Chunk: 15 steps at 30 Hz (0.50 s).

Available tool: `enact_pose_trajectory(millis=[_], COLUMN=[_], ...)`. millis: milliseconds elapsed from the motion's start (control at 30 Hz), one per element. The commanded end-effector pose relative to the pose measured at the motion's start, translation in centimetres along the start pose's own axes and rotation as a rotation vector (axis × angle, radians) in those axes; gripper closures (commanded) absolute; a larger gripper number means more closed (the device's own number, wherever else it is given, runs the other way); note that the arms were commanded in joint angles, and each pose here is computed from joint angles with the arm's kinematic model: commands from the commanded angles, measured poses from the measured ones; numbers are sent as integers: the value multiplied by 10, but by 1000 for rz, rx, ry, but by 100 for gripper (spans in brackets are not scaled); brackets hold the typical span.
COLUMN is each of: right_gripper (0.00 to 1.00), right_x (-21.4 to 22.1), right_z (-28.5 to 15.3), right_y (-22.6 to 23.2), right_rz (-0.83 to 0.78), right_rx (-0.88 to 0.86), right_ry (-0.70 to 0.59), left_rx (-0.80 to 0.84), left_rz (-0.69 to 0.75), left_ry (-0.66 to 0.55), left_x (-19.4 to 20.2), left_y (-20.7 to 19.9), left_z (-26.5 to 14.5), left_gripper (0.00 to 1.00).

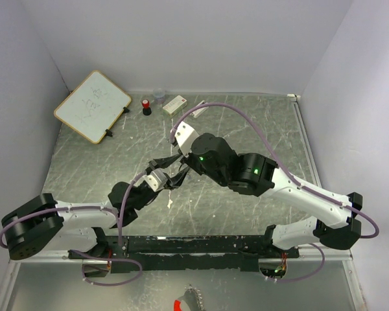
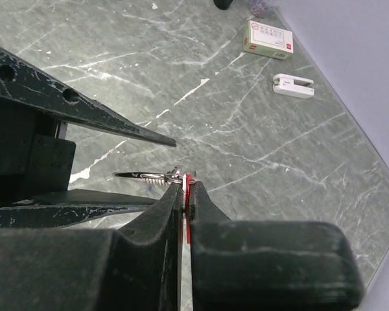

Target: Remove the keys from the keyring

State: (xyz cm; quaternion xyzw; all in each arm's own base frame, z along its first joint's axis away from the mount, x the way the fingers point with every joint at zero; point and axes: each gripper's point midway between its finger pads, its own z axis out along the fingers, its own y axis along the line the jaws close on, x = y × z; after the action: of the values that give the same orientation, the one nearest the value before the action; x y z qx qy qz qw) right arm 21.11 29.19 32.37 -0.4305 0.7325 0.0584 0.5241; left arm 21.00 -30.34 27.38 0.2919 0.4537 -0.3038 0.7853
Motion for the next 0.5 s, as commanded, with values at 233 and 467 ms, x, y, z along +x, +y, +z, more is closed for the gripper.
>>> enact_pose_trajectory(millis=[233,467], right_gripper=[100,100], right_x=[-7,-8], right_z=[-5,-4], right_y=[-4,-3], right_rz=[28,29], right_rx=[10,3], right_ry=[-46,-48], left_rx=[-9,-14], left_rz=[-63,-80], left_ry=[-143,-158], left_x=[-32,-31], left_y=[0,-1], left_z=[10,13], left_gripper=[43,48])
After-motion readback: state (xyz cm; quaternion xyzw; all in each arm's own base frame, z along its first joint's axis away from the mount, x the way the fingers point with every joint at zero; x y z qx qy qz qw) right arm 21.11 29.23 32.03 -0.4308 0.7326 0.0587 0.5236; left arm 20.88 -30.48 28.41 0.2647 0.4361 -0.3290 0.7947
